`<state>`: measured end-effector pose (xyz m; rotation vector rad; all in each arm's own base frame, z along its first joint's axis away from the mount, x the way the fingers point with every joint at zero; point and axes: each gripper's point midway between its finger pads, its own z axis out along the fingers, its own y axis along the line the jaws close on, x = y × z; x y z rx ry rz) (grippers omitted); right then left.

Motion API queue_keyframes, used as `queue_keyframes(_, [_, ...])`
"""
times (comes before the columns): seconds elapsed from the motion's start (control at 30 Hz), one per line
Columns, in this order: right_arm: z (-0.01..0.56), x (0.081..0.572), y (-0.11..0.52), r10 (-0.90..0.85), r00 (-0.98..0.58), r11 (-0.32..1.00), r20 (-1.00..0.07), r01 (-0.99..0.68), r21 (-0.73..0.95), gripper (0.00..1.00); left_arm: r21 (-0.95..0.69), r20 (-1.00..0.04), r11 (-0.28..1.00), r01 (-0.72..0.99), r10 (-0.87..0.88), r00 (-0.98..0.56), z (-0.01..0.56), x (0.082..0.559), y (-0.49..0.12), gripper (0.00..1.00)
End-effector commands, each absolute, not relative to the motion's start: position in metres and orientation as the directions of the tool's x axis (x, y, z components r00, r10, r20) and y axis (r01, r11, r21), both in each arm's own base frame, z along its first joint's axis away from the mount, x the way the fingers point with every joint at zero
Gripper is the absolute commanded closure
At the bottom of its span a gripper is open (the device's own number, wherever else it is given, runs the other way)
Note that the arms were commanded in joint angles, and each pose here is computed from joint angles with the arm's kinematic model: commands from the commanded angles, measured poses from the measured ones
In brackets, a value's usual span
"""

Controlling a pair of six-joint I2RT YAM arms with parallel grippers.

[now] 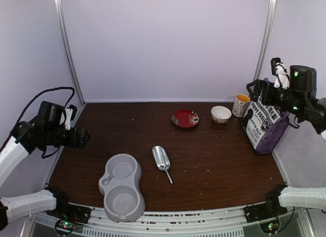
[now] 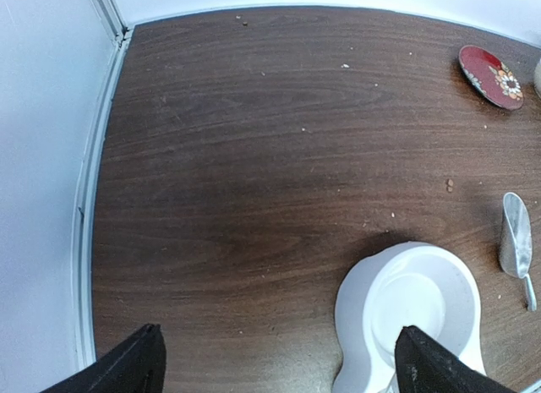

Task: Serve the pet food
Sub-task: Pick up the pet food bag from the corner of the board.

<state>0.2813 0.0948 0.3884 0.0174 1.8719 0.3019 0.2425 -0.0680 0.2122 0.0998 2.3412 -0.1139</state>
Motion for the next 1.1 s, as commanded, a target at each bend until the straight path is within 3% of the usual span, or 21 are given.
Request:
queue_keyframes(0.0, [0.402, 0.28, 0.054, 0.023, -0.318, 0.999, -0.948, 0.032, 0.013, 0.0, -0.061, -0.746, 0.993, 0.105, 0.025, -0.666, 0.219, 0.246, -0.07, 0.02])
queue_keyframes(0.17, [0.41, 0.306, 0.028, -0.024, -0.415, 0.986, -0.909, 0.139, -0.09, 0.0, -0.065, -0.744, 0.991, 0.119, 0.032, -0.668, 0.219, 0.247, -0.072, 0.02])
queue_keyframes(0.63, [0.392, 0.372, -0.057, 0.155, -0.55, 0.935, -0.82, 0.35, -0.058, 0.0, -0.072, -0.75, 0.989, 0.132, 0.033, -0.66, 0.222, 0.245, -0.074, 0.02])
queue_keyframes(1.07, [0.338, 0.416, -0.114, 0.262, -0.66, 0.926, -0.704, 0.377, -0.009, 0.04, -0.074, -0.75, 0.988, 0.137, 0.035, -0.661, 0.221, 0.246, -0.075, 0.02])
